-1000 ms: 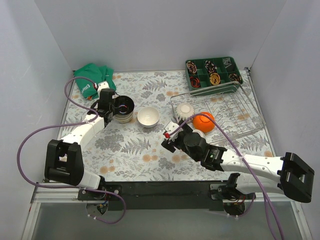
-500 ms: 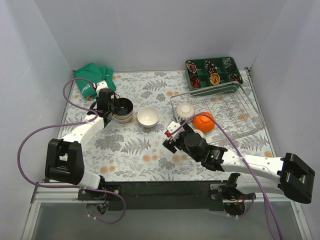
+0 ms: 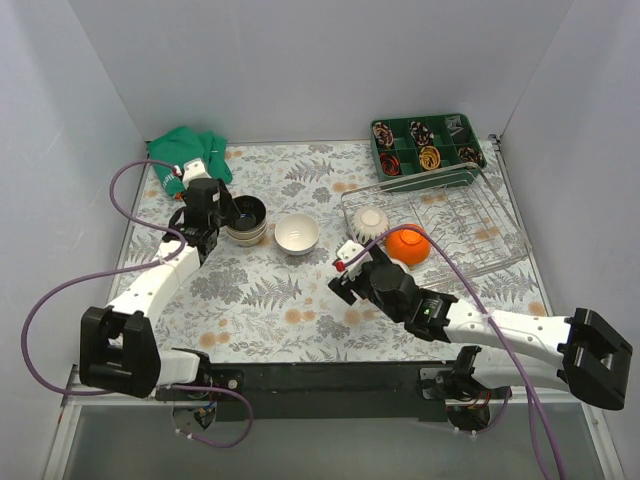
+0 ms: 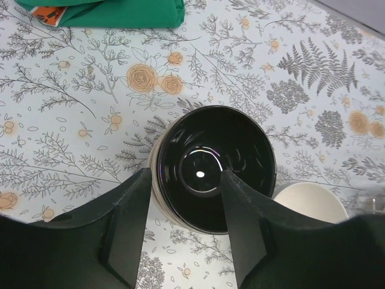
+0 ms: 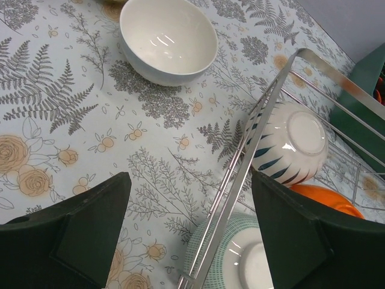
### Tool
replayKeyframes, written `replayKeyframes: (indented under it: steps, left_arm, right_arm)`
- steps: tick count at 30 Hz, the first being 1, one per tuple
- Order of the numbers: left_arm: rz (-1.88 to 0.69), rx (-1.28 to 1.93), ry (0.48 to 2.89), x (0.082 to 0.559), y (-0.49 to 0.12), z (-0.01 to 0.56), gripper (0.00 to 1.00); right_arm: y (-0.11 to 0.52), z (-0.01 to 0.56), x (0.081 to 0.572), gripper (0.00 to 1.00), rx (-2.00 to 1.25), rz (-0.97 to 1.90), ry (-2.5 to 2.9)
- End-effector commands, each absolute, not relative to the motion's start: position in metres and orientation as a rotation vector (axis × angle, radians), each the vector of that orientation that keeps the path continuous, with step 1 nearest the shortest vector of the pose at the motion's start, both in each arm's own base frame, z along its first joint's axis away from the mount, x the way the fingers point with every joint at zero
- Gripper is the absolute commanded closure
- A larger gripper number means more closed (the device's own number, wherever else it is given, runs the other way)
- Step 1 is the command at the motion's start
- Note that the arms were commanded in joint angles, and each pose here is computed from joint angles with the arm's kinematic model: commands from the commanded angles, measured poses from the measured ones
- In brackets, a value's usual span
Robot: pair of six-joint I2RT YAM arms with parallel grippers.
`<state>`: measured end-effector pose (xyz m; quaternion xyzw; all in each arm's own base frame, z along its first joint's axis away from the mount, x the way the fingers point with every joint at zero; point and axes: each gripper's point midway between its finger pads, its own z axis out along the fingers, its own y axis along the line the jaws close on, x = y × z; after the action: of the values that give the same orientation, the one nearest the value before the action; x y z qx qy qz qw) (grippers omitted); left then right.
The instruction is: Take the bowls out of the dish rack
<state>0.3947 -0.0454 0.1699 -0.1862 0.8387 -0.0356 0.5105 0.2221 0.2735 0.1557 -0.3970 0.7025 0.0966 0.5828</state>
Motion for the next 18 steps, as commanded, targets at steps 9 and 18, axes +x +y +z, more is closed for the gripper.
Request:
replayKeyframes:
  steps: [9,18]
  left_arm:
    - [-0.212,-0.367,1.900,0.342,-0.049,0.215,0.24]
    - [-0.249,-0.266,1.870,0.313,-0.059,0.223,0.02]
  right_arm:
    - [0.216,0.197,0.272,0.12,-0.670,0.120,1.785]
    - [0.163,0.193,0.312,0.13,-0.542,-0.025,1.960]
